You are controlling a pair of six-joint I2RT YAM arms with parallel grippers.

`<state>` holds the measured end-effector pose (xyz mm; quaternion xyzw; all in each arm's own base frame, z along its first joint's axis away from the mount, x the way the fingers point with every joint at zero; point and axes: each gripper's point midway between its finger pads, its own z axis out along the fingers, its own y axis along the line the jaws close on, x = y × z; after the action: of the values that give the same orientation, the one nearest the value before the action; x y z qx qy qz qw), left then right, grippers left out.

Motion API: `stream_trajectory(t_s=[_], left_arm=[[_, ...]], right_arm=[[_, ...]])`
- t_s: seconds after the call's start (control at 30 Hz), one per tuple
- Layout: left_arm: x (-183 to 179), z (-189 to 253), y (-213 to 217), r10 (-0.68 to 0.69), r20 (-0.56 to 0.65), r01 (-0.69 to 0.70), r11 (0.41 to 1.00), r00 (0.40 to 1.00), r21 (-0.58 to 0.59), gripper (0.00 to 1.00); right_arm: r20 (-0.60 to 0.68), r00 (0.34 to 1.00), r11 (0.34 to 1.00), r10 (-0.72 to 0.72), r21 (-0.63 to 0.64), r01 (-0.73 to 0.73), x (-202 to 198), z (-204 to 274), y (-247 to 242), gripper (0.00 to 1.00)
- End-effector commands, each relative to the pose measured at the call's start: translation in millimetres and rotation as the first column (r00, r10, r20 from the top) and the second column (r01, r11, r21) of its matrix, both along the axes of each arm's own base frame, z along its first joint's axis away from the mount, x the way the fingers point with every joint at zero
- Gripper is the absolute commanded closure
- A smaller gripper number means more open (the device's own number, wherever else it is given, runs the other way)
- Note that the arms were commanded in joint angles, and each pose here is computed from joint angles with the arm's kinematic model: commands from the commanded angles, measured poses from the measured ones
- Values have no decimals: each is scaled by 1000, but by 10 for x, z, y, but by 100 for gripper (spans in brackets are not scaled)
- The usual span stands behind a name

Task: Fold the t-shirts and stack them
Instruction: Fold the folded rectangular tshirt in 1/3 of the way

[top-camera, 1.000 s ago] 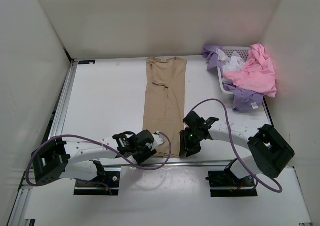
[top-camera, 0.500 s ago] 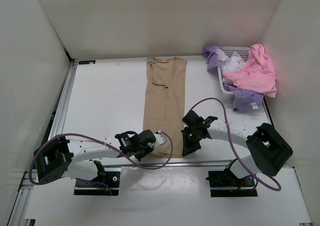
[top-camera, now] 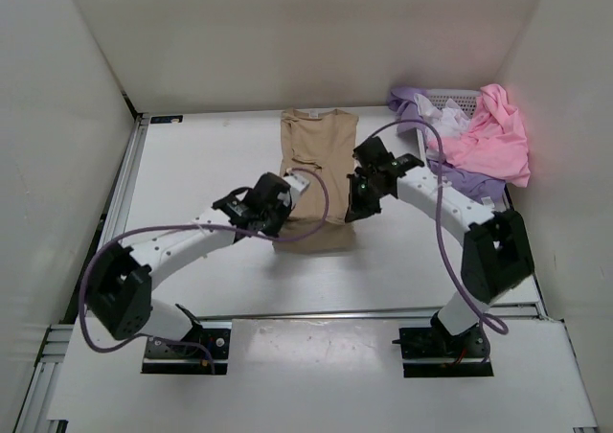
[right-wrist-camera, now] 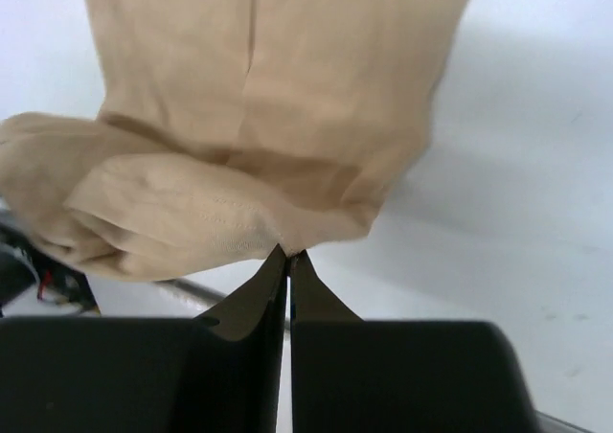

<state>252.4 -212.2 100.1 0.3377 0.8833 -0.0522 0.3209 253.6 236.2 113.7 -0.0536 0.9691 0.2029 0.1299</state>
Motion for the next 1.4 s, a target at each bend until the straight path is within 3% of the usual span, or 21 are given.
stream_trajectory(t_s=[0.0, 0.3, 0.57, 0.9, 1.0, 1.03, 1.13, 1.17, 1.37], left_arm=[[379, 150, 19, 77, 12, -77, 997, 997, -31, 90], [1276, 276, -19, 194, 18, -192, 978, 981, -77, 90], [1849, 245, -121, 227, 18, -224, 968, 974, -110, 90], [2196, 18, -110, 257, -1, -256, 961, 966, -102, 90], [2289, -45, -155, 257, -2, -256, 961, 966, -101, 90], [2333, -103, -105, 272, -4, -271, 958, 962, -90, 90], [2407, -115, -119, 279, 6, -277, 957, 960, -88, 84], [2457, -181, -50, 299, 8, -298, 952, 954, -70, 72], [2968, -6, 151, 405, 132, -401, 914, 905, -60, 34]], right_arm=[[17, 1000, 998, -11, -65, 13, 347, 34, -151, 100], [105, 989, 994, -105, -16, 107, 1401, 219, -164, 100], [68, 986, 988, -150, 35, 148, 1812, 63, -196, 100], [-4, 978, 975, -210, 78, 210, 2117, -278, -251, 99], [-7, 972, 967, -236, 97, 235, 2230, -370, -252, 95], [-4, 972, 967, -236, 98, 235, 2255, -376, -245, 89], [3, 970, 962, -244, 129, 241, 2398, -377, -226, 75], [14, 967, 956, -256, 151, 251, 2479, -330, -234, 65], [59, 951, 942, -303, 170, 289, 2604, -142, -355, 60]])
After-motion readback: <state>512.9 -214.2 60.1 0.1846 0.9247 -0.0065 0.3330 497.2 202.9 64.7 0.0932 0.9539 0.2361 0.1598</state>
